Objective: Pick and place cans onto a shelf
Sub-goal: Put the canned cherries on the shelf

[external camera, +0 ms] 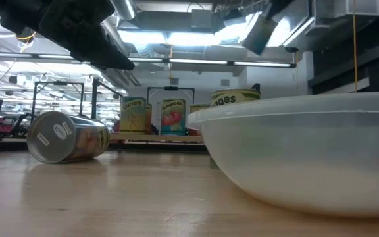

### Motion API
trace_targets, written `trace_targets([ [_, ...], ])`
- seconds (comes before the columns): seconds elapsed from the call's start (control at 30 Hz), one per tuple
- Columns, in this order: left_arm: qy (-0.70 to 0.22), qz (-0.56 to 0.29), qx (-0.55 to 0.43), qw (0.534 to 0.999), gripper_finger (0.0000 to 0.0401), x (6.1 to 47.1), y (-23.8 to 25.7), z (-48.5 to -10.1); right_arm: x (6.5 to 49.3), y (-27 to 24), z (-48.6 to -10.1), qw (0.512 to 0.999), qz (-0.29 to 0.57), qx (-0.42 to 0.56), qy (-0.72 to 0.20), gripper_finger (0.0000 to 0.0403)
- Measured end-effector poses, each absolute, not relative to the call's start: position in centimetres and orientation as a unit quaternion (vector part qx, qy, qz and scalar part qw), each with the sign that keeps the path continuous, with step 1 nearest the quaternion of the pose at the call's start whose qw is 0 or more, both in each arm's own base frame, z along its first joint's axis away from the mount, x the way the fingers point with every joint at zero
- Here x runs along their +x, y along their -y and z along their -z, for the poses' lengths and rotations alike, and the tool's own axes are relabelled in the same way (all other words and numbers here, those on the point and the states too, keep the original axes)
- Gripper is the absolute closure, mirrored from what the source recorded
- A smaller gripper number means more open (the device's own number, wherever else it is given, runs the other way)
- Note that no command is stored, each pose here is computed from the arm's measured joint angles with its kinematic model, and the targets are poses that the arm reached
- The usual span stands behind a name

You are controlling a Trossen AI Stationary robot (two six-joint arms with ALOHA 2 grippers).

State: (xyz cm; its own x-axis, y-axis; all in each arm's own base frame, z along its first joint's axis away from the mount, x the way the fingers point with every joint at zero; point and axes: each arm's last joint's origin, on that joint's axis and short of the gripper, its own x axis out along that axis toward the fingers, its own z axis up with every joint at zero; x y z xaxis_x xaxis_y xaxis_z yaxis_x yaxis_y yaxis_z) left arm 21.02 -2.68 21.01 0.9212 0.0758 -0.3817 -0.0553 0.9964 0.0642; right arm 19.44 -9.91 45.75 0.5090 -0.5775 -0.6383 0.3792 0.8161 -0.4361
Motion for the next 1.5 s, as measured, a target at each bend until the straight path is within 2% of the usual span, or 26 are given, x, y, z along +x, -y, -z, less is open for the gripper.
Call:
trace_targets([
  [0.23, -0.196, -0.033, 0.026, 0.98, 0.0392, 21.0, 2.7, -21.0, 21.3, 10.3, -46.2, 0.897, 0.21, -0.158, -0.356, 0.04],
  [0.47, -0.196, -0.033, 0.026, 0.98, 0.0392, 21.0, 2.7, -21.0, 24.4, 11.5, -44.2, 0.894, 0.172, -0.153, -0.384, 0.0401],
  [0.73, -0.196, -0.033, 0.026, 0.98, 0.0392, 21.0, 2.7, -21.0, 28.4, 12.8, -40.6, 0.896, 0.085, -0.112, -0.42, 0.0401],
  [1.1, -0.196, -0.033, 0.026, 0.98, 0.0392, 21.0, 2.7, -21.0, 31.6, 14.2, -35.1, 0.843, 0.039, -0.066, -0.532, 0.0401],
  [1.5, -0.196, -0.033, 0.026, 0.98, 0.0392, 21.0, 2.7, -21.0, 33.9, 15.5, -31.0, 0.81, 0.016, -0.075, -0.582, 0.0401],
])
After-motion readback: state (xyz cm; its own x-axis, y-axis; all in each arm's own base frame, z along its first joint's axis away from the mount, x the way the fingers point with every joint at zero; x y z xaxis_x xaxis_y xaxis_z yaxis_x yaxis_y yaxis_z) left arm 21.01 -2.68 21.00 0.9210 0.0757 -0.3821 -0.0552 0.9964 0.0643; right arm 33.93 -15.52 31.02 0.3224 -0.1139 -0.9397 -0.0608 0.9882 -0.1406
